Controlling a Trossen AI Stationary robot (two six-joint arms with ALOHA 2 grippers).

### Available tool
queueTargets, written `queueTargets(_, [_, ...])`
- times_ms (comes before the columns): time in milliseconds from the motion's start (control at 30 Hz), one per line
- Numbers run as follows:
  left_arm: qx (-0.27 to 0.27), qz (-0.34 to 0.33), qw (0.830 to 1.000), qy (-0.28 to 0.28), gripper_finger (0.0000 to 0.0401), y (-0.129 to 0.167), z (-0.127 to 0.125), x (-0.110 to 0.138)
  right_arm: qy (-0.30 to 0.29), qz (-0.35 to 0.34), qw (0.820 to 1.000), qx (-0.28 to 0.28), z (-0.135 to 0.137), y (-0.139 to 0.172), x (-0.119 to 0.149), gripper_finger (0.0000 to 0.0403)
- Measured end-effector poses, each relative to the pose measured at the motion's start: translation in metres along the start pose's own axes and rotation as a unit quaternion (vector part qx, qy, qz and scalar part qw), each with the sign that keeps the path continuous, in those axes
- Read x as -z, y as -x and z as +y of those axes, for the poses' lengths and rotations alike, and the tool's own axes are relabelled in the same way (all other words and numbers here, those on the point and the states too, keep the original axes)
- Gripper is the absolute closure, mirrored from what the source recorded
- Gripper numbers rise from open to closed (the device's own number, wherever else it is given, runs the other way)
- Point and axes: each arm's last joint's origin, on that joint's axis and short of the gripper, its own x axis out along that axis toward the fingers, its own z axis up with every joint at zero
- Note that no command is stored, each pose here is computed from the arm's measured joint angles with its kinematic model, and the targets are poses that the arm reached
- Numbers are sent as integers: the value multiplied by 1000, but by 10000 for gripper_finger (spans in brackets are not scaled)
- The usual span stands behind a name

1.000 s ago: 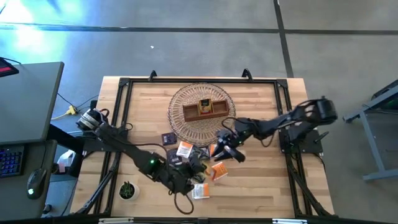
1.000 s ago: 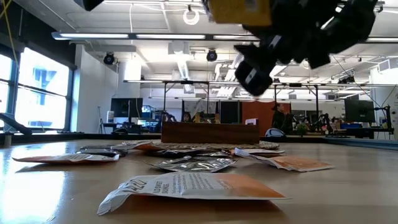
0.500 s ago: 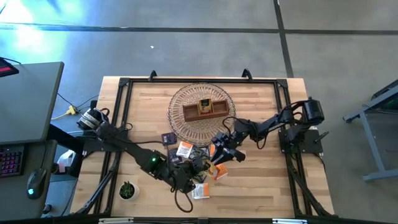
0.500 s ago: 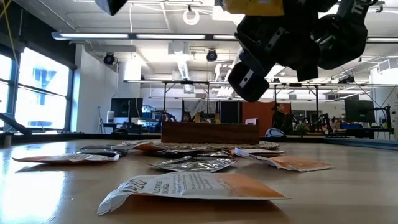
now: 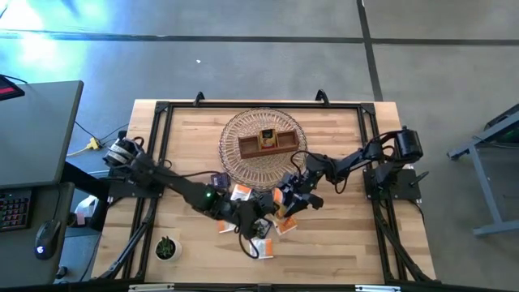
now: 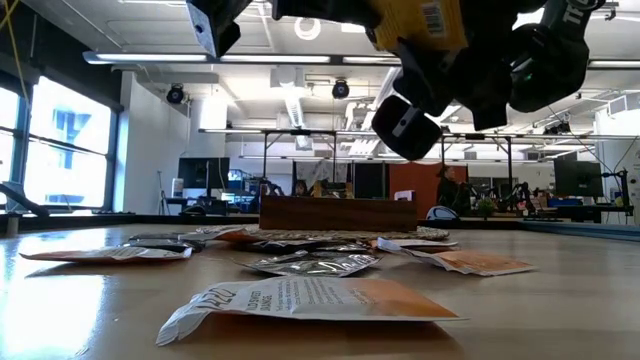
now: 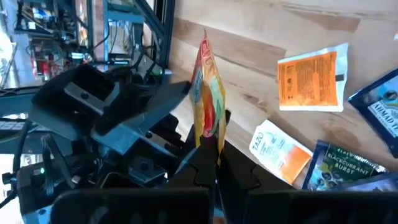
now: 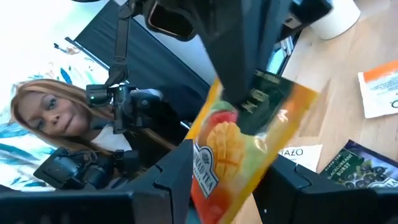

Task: Pick & Place Tea
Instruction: Put the orange tea bag into the middle section of the wooden organizer

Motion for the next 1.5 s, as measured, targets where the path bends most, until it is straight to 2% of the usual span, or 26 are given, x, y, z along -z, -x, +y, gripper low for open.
queueTargets(133, [12,-11,1000,9,401,-2,0,3,-4,-2,1000,4,-1,2,-1,278])
queueTargets(267, [12,-22,1000,13,401,-1,0,1,-22,6,1000,15,-5,3,1,312])
queueTargets(467, [-25,-12,997,76,400,-1,7,0,-31,9,999,24,-6,3,3,386])
queueTargets(533, [-34,-8,995,97,396,-1,8,0,-27,8,999,22,-6,3,2,393])
queueTargets(633, [-29,-2,994,110,372,-3,8,3,-31,8,999,24,-6,3,2,380])
queueTargets(733, [-31,2,991,133,332,-3,8,4,-32,9,999,25,-6,3,3,371])
queueTargets(833, [-43,19,986,160,282,-3,8,4,-32,8,999,27,-6,3,3,381])
queueTargets(933, [-77,76,975,195,238,-2,8,8,-17,-2,999,38,-8,4,2,395])
queueTargets(1000, [-110,131,961,218,218,0,8,12,-8,-14,999,51,-10,7,-1,392])
queueTargets(1100, [-159,203,928,268,202,11,10,21,2,-34,997,74,-17,18,-7,383])
queueTargets(1167, [-178,223,905,314,199,23,13,28,10,-48,995,90,-22,27,-12,384])
queueTargets(1300, [-184,230,858,421,199,44,12,40,49,-83,986,137,-35,53,-24,395])
queueTargets(1400, [-199,240,811,495,199,52,12,50,75,-122,969,201,-46,77,-33,395])
queueTargets(1500, [-199,274,777,532,199,58,5,64,111,-146,944,275,-57,99,-47,389])
